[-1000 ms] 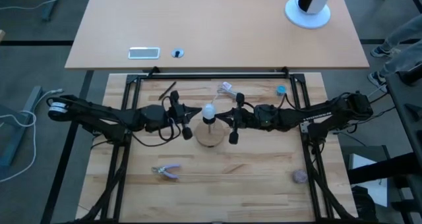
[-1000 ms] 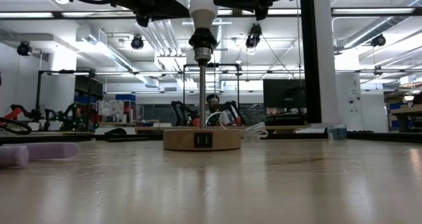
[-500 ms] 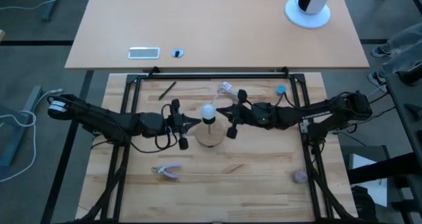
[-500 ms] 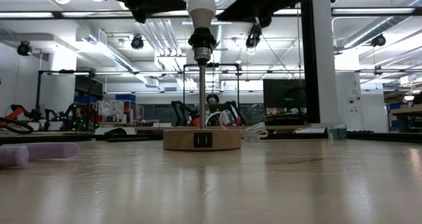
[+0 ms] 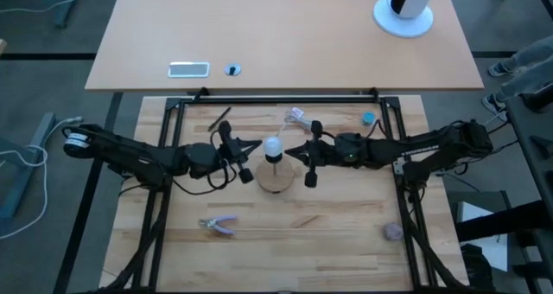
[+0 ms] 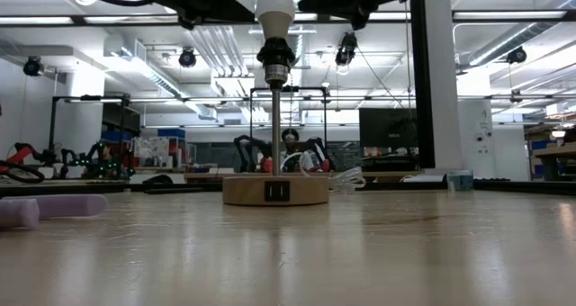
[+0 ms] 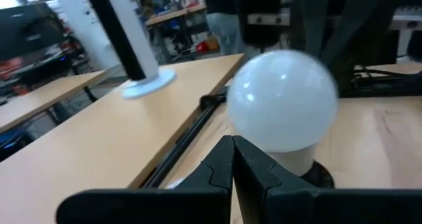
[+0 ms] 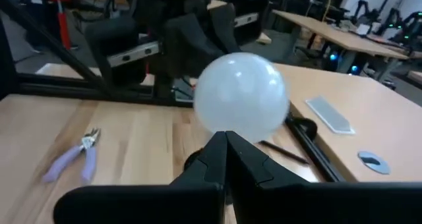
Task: Screw lightbulb
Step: Remove the lightbulb from the lamp
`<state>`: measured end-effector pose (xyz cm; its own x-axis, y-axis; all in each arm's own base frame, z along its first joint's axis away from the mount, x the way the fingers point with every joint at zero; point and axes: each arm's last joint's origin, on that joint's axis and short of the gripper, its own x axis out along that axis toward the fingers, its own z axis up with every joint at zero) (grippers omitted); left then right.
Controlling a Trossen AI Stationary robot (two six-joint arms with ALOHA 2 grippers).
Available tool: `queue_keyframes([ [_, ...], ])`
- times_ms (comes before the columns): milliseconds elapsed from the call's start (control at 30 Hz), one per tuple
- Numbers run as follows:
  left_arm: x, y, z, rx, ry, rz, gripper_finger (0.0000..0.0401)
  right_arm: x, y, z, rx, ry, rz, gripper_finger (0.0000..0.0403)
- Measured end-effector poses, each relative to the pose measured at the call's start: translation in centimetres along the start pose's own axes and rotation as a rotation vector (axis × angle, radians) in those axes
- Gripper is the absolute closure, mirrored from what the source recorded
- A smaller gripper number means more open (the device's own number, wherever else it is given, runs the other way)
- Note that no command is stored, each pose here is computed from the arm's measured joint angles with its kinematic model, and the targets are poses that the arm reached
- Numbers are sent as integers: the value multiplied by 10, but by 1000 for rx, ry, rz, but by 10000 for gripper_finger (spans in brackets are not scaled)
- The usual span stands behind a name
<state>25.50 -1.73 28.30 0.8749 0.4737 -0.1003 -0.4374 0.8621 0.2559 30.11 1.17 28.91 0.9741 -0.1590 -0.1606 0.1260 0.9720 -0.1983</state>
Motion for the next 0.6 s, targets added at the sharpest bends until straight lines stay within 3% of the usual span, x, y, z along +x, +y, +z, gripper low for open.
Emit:
queue_keyframes([
  [333,1,-2,0,1,-13,-56,401,4,-3,-1,16,-17,-12,403],
  [600,-4,-9,1,-26,-19,-103,401,4,-8,-4,14,29,-147,403],
])
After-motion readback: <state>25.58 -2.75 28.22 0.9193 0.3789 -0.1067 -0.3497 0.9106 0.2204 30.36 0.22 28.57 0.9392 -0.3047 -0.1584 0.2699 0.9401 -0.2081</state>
